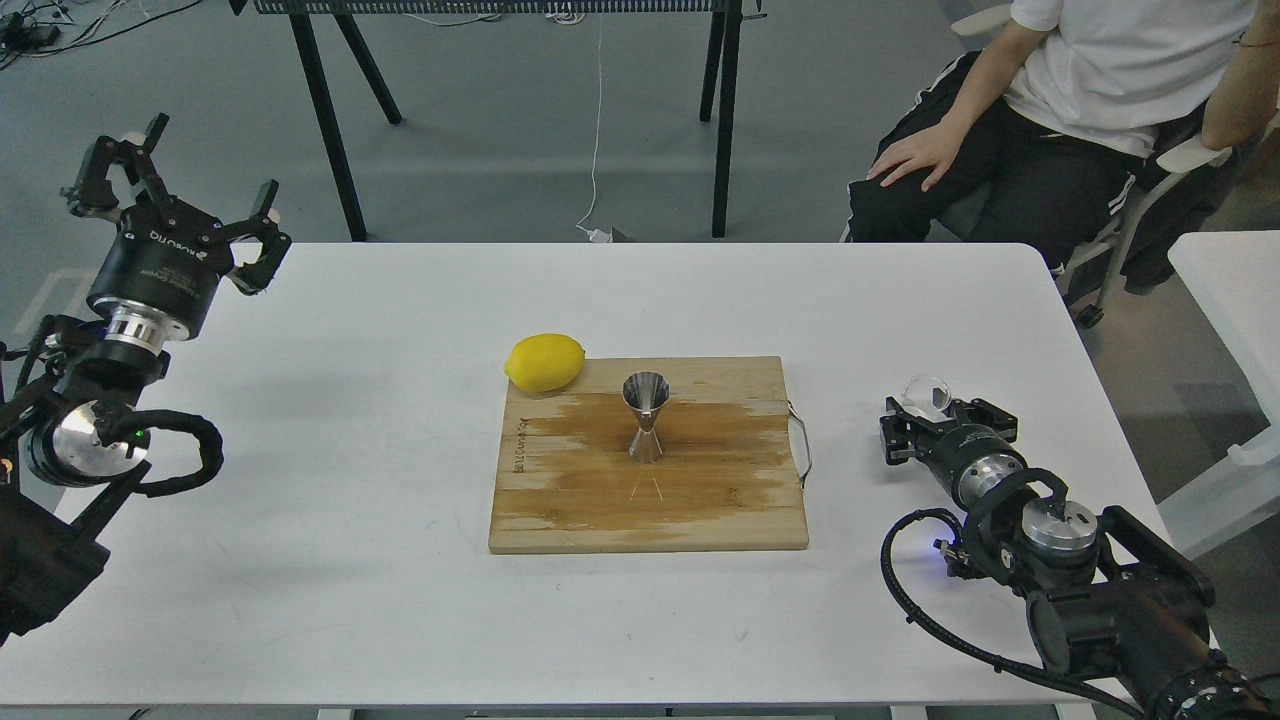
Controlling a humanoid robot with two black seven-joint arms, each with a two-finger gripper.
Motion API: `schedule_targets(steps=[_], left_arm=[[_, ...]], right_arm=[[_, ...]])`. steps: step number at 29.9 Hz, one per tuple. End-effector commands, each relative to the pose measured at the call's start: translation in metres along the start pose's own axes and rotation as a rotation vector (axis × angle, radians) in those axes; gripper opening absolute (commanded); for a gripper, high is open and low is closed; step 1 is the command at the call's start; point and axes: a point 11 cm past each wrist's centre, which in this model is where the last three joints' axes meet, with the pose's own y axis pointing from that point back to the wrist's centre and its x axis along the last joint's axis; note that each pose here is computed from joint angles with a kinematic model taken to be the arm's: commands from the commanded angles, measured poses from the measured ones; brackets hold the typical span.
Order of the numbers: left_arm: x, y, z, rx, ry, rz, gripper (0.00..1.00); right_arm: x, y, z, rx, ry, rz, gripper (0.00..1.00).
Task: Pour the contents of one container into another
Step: 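Reach the right gripper to the clear glass and grasp it, then lift the clear glass and move it above the jigger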
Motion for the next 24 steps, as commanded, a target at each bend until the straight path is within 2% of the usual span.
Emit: schedule_targets(steps=[1, 7, 14, 21, 24], left_arm=[[0.001, 0.000, 0.003, -0.001, -0.007, 0.000, 1.00], [0.002, 0.001, 0.005, -0.002, -0.012, 0.003, 1.00], [0.002, 0.000, 0.004, -0.003, -0.010, 0.002, 1.00], [0.002, 0.001, 0.005, -0.002, -0.013, 0.003, 1.00], [0.003, 0.000, 0.008, -0.011, -0.011, 0.004, 1.00]], right_arm=[[-0.011, 0.006, 0.014, -0.044, -0.002, -0.050, 0.41], [-0.065, 0.030, 0.021, -0.129, 0.096, -0.140, 0.39], [-0.133, 0.045, 0.057, -0.200, 0.273, -0.219, 0.39], [-0.155, 0.043, 0.130, -0.300, 0.548, -0.222, 0.39], [-0.155, 0.044, 0.147, -0.325, 0.615, -0.238, 0.39]])
